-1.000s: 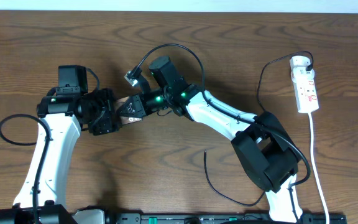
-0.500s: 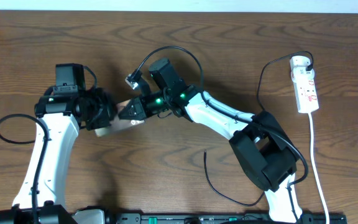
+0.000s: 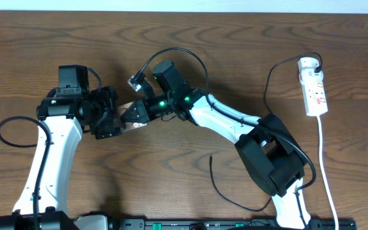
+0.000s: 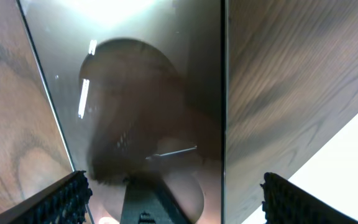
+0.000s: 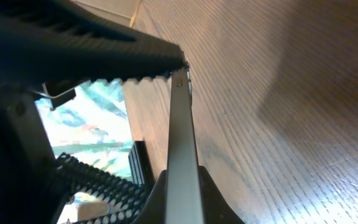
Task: Plug charger to phone and switch on socket
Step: 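Close the right gripper on the phone's edge beside the left gripper, then open the left gripper and pull the phone away with the right gripper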
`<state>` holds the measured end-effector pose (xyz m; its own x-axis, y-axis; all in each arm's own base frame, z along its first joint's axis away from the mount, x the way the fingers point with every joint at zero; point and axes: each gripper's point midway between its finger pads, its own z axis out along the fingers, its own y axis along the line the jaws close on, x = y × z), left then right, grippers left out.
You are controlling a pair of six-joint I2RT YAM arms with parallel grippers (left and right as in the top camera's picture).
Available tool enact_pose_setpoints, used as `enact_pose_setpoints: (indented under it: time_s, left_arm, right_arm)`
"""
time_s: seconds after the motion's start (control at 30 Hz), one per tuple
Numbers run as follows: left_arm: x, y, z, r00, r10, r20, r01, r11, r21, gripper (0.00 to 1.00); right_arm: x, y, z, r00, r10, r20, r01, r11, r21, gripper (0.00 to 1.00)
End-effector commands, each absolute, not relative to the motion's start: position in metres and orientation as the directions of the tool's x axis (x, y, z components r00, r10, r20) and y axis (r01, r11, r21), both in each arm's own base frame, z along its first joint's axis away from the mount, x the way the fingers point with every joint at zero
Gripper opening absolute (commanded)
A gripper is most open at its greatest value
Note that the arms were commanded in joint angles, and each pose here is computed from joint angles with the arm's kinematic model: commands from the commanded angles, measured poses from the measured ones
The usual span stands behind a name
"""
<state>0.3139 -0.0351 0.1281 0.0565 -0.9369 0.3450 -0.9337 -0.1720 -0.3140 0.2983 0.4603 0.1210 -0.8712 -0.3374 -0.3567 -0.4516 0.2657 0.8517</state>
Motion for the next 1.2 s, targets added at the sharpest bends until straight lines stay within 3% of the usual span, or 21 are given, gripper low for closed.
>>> enact_pose_setpoints:
  time_s: [0.0,0.43,0.57,0.67,0.77,0.87,1.03,1.17]
  left_arm:
    - [0.312,-0.040,0.131,0.015,-0.933,0.359,-0.935,-0.140,-0.325,0.87]
    - [0.310,-0.030,0.181,-0.074,-0.919,0.388,-0.857,-0.140,-0.495,0.88]
    - [0.306,-0.027,0.204,-0.097,-0.925,0.368,-0.809,-0.142,-0.570,0.88]
    - [0.305,-0.027,0.216,-0.115,-0.928,0.355,-0.779,-0.138,-0.612,0.88]
    - [0.306,-0.027,0.222,-0.123,-0.929,0.348,-0.764,-0.135,-0.632,0.88]
    - [0.308,-0.025,0.223,-0.154,-0.937,0.312,-0.751,-0.094,-0.653,0.85]
    - [0.323,-0.023,0.235,-0.271,-0.944,0.185,-0.666,0.045,-0.745,0.83]
    - [0.337,-0.016,0.246,-0.299,-0.950,0.088,-0.593,0.113,-0.797,0.83]
  right_arm:
    - [0.303,0.462,0.140,-0.855,-0.333,-0.398,-0.481,0.221,0.848,0.01]
    - [0.367,0.413,0.140,-0.900,-0.199,-0.387,-0.432,0.293,0.853,0.01]
    - [0.402,0.383,0.144,-0.948,-0.082,-0.306,-0.316,0.329,0.890,0.01]
    - [0.423,0.365,0.149,-0.985,0.030,-0.169,-0.150,0.329,0.932,0.01]
    - [0.440,0.350,0.155,-0.988,0.148,0.034,0.076,0.292,0.953,0.01]
    - [0.452,0.340,0.167,-0.912,0.239,0.333,0.378,0.181,0.908,0.01]
    - [0.455,0.351,0.212,-0.885,0.176,0.432,0.443,0.028,0.896,0.01]
    - [0.448,0.362,0.249,-0.893,0.104,0.438,0.433,-0.065,0.899,0.01]
